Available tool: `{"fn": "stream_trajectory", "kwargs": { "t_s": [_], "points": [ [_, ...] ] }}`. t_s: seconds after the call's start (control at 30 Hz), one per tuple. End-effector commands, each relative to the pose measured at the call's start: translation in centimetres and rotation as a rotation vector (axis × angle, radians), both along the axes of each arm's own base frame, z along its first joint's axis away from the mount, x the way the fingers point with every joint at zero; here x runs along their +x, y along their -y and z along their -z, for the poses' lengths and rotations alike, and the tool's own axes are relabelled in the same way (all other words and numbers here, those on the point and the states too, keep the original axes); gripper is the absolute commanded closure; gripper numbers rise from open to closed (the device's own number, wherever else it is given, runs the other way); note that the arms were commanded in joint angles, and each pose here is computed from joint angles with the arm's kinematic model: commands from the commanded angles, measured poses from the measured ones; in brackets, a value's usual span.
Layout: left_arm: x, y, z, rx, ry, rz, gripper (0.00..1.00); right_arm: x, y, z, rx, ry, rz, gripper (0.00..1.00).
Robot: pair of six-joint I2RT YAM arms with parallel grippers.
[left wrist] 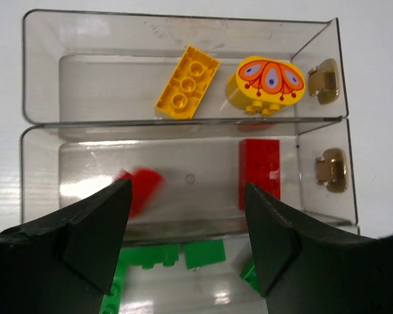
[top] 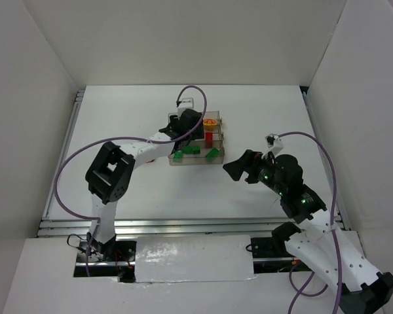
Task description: Sort the legos into containers by color
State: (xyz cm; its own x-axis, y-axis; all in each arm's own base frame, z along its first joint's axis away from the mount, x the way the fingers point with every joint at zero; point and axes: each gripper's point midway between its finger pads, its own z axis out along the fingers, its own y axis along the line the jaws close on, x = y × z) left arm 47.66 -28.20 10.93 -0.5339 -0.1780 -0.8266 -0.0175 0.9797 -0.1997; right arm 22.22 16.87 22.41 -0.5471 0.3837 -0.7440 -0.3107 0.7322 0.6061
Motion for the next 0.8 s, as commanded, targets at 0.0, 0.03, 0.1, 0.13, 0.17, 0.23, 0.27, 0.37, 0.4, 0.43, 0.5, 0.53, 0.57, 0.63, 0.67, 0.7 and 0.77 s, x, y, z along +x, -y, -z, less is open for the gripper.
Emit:
{"fn": "stream_trajectory", "kwargs": {
  "t_s": [0.0,0.03,0.1,0.13,0.17,0.23,0.27,0.37,0.4,0.43,0.5,0.53,0.57,0.63,0.67,0.7,0.77],
  "points": [
    [-0.2,-0.6,-7.3,-0.096,0.146,-0.01,0.16,0.2,-0.2,-0.5,-0.002,0.031,-0.017,0.0],
    [-0.5,-0.9,-9.3,-0.111,0.179,-0.02,0.15,0.2,-0.3,-0.5,-0.002,0.03,-0.019,0.0],
    [-1.3,-2.7,-10.1,-0.066,0.145,-0.076,0.1,0.2,-0.4,-0.5,-0.001,0.031,-0.025,0.0],
    [-1.7,-4.7,-11.2,-0.037,0.156,-0.161,0.08,0.2,-0.4,-0.5,0.0,0.029,-0.026,0.0],
    [-2.9,-6.3,-10.3,-0.014,0.095,-0.224,0.03,0.2,-0.4,-0.5,0.003,0.03,-0.025,0.0],
    [-4.0,-9.4,-10.5,-0.043,0.056,-0.336,0.01,0.1,-0.5,-0.4,0.008,0.029,-0.037,0.0],
    [-5.3,-11.2,-9.2,-0.008,-0.014,-0.375,0.01,0.0,-0.6,-0.2,0.009,0.027,-0.039,0.0],
    [-7.9,-15.4,-6.9,-0.024,-0.133,-0.467,0.01,-0.2,-1.1,0.0,0.019,0.023,-0.067,0.0],
    [-8.6,-17.0,-5.2,-0.013,-0.181,-0.494,0.01,-0.2,-1.2,0.1,0.019,0.02,-0.075,0.0],
    [-9.2,-17.6,-4.8,-0.024,-0.202,-0.496,0.0,-0.4,-1.5,0.3,0.022,0.01,-0.093,0.0],
    [-9.9,-18.7,-3.3,-0.029,-0.261,-0.495,0.0,-0.4,-1.6,0.4,0.022,0.005,-0.102,0.0],
    [-10.3,-19.2,-2.8,-0.014,-0.281,-0.503,0.01,-0.5,-1.8,0.6,0.022,0.0,-0.112,0.0],
    [-10.5,-19.8,-2.3,-0.002,-0.298,-0.514,0.01,-0.5,-1.8,0.6,0.023,-0.002,-0.115,0.0],
    [-10.3,-20.0,-1.2,0.006,-0.326,-0.491,0.01,-0.7,-1.9,0.7,0.028,-0.008,-0.123,0.0],
    [-10.4,-19.9,-0.3,-0.019,-0.362,-0.463,0.0,-0.8,-2.0,0.7,0.032,-0.005,-0.128,0.0],
    [-10.2,-19.8,0.6,-0.008,-0.383,-0.441,0.0,-0.8,-2.0,0.9,0.031,-0.008,-0.13,0.0],
    [-9.7,-19.3,1.4,-0.025,-0.399,-0.405,0.0,-0.8,-2.1,1.0,0.035,-0.01,-0.137,0.0]
  ]
}}
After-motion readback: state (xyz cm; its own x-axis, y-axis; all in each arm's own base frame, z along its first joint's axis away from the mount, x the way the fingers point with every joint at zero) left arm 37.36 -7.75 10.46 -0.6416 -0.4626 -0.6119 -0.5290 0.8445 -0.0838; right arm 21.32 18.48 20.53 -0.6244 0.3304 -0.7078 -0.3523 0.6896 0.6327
